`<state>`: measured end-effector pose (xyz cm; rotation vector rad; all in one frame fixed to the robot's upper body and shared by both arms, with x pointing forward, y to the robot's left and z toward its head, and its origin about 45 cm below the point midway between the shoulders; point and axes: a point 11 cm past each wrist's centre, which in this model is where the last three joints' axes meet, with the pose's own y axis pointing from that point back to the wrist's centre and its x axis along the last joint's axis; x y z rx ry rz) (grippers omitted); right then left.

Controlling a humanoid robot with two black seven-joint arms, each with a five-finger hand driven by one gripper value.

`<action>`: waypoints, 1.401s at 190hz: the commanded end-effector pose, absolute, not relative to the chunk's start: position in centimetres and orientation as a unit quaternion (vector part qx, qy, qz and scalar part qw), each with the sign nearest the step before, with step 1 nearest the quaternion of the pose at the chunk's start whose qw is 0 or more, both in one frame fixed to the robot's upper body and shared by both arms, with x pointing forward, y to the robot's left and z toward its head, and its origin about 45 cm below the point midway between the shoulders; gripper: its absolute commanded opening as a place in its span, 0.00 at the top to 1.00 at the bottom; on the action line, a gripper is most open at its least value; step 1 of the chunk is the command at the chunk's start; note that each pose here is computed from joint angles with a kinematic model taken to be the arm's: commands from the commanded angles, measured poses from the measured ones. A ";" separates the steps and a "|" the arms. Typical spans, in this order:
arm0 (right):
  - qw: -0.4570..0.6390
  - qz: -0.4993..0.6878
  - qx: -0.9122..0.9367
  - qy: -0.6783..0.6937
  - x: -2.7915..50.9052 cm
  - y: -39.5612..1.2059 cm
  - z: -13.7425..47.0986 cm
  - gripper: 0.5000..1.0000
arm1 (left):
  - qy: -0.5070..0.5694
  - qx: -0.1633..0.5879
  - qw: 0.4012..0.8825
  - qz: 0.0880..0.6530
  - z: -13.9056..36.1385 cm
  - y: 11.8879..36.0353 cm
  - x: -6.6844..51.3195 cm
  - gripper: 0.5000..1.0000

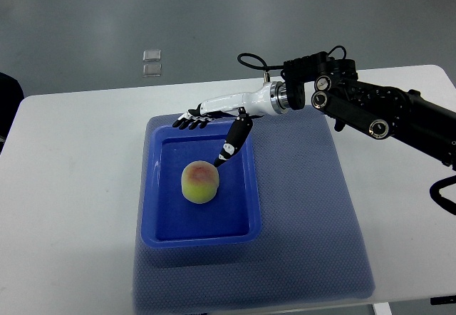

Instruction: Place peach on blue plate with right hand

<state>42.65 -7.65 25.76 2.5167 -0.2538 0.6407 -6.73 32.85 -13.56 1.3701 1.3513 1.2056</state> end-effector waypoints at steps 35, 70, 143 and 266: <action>0.163 0.110 0.959 -0.203 43.9 -11.9 25.8 0.14 | 0.542 0.545 0.425 0.478 -13.6 32.6 -6.8 0.00; 0.068 -0.039 0.951 -0.298 44.0 -16.9 23.9 0.14 | 0.541 0.546 0.425 0.478 -13.6 32.6 -6.7 0.00; -0.057 -0.236 0.869 -0.430 43.6 -23.0 18.2 0.14 | 0.541 0.546 0.428 0.476 -13.6 32.4 -6.6 0.00; -0.093 -0.302 0.826 -0.467 43.4 -23.1 14.8 0.14 | 0.543 0.542 0.431 0.475 -13.6 32.1 -6.5 0.00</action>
